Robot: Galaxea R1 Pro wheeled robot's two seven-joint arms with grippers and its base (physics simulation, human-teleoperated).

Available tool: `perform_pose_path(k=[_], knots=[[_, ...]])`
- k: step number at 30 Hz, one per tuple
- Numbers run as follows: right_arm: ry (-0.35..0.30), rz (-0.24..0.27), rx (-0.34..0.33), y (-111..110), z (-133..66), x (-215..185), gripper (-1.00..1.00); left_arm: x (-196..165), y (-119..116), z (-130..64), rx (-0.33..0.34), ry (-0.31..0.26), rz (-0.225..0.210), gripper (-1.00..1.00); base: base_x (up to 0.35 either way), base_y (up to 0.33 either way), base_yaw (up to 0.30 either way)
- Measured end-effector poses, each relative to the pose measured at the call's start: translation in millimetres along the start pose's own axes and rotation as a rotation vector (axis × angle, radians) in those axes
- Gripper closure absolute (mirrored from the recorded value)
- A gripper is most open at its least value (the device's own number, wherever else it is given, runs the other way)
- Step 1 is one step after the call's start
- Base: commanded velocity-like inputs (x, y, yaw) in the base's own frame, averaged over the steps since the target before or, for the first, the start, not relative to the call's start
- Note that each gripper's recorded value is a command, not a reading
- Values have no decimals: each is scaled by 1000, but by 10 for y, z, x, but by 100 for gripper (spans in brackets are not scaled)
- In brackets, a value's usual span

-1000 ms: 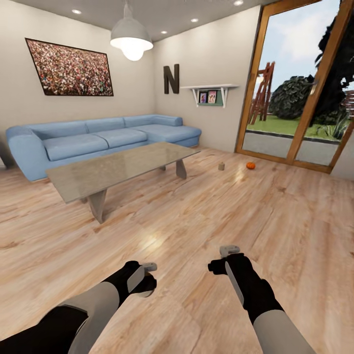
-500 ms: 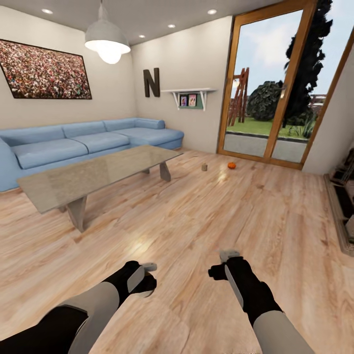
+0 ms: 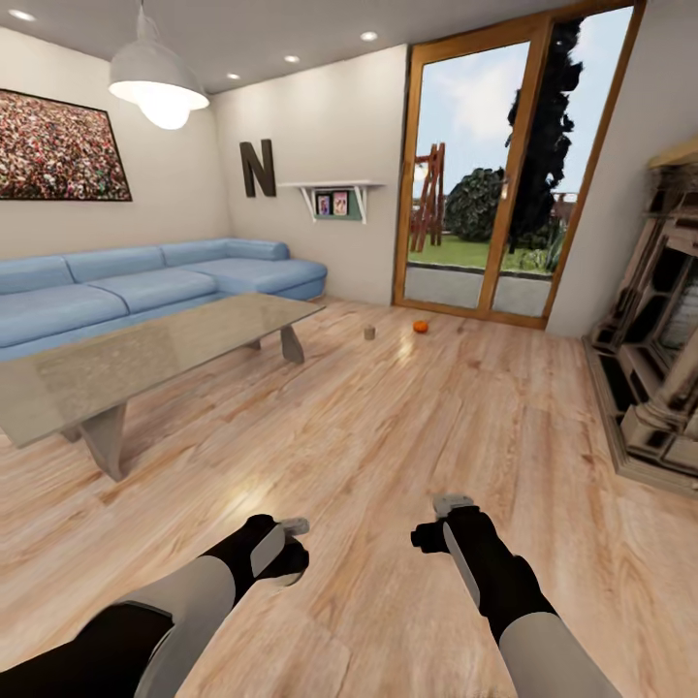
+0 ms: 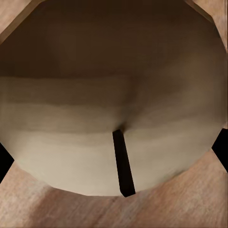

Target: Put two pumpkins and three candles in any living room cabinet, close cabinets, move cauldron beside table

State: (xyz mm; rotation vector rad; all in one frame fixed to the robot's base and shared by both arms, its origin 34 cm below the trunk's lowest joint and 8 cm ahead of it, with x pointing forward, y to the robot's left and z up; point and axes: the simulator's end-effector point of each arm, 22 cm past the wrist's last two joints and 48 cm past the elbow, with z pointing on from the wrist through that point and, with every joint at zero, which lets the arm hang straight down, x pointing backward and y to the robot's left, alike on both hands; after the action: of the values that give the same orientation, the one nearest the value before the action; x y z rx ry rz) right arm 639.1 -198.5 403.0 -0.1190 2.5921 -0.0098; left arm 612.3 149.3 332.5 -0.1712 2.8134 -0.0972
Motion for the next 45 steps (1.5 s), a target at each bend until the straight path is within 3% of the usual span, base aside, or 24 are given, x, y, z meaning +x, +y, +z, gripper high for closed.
perform_pose_path(k=[20, 45], knots=[[31, -1, -1, 1, 61, 122, -100, 14, 3, 14, -1, 4, 0, 100, 91, 6, -293], [29, -1, -2, 7, 56, 116, -100, 82, 24, 31, -5, 18, 0, 100, 164, 124, -293]])
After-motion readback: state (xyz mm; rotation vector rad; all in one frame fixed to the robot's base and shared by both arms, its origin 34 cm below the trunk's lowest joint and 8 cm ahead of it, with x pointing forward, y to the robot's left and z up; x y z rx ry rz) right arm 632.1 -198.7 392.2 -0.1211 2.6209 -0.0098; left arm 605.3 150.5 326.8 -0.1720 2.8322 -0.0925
